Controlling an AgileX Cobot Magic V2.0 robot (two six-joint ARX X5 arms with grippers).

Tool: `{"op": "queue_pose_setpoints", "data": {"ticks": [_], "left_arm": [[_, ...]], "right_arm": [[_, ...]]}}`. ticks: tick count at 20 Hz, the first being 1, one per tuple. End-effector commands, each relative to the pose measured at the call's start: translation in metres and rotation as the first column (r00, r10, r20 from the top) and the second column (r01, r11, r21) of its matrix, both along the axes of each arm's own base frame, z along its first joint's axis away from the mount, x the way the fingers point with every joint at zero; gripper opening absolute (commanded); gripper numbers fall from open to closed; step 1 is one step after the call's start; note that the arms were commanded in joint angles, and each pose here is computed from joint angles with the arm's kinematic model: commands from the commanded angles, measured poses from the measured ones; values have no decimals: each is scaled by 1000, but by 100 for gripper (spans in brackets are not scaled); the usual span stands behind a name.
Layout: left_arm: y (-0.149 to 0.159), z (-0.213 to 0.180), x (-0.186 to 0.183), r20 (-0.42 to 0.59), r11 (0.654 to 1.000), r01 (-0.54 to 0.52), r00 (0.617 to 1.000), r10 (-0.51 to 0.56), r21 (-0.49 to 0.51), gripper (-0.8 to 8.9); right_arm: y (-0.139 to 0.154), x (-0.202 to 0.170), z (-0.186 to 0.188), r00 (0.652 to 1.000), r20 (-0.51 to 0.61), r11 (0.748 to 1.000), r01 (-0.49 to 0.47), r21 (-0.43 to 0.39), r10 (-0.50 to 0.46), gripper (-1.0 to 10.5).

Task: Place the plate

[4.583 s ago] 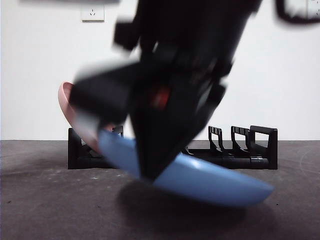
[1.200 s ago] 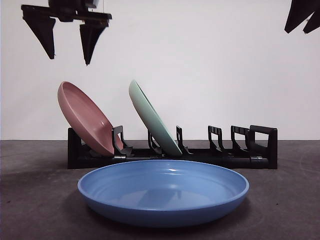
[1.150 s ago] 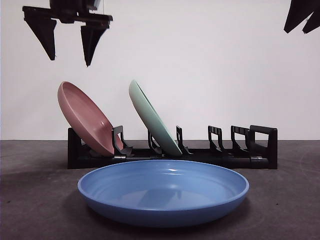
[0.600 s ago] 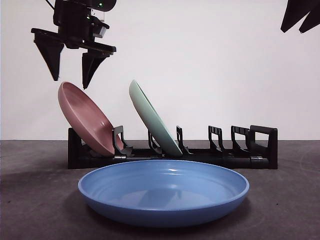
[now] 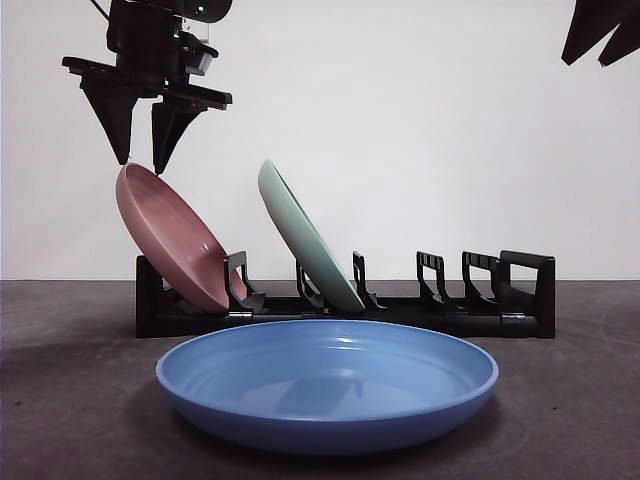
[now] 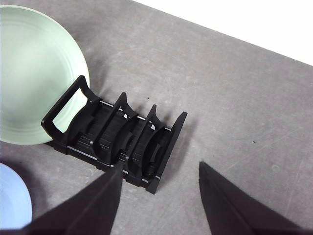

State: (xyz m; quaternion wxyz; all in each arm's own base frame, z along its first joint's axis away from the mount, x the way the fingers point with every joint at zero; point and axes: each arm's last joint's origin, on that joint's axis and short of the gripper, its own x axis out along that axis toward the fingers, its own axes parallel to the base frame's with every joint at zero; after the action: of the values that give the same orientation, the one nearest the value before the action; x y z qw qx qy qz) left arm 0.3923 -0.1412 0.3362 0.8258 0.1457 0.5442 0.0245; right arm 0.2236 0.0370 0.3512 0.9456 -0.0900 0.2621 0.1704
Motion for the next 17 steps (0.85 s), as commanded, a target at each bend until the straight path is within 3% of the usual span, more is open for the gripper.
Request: {"op": "queue_pose_setpoints", "data": {"ticks": [1, 7, 11, 17], "left_arm": [[-1, -1, 6, 11, 1000, -12, 1000, 12, -1, 168], [-2, -15, 10, -48, 1000, -13, 999, 14, 22, 135], [-2, -17, 10, -52, 1000, -12, 999, 14, 24, 27], [-2, -16, 10, -57, 1000, -4, 998, 6, 28, 19]], "right_arm": [[1, 1, 4, 1000, 14, 1000, -1, 5, 1, 242], [1, 1, 4, 1000, 14, 1000, -1, 5, 1, 242], [1, 1, 4, 1000, 13, 1000, -1, 5, 1, 242], [1, 1, 4, 1000, 10, 1000, -1, 5, 1, 242]]}}
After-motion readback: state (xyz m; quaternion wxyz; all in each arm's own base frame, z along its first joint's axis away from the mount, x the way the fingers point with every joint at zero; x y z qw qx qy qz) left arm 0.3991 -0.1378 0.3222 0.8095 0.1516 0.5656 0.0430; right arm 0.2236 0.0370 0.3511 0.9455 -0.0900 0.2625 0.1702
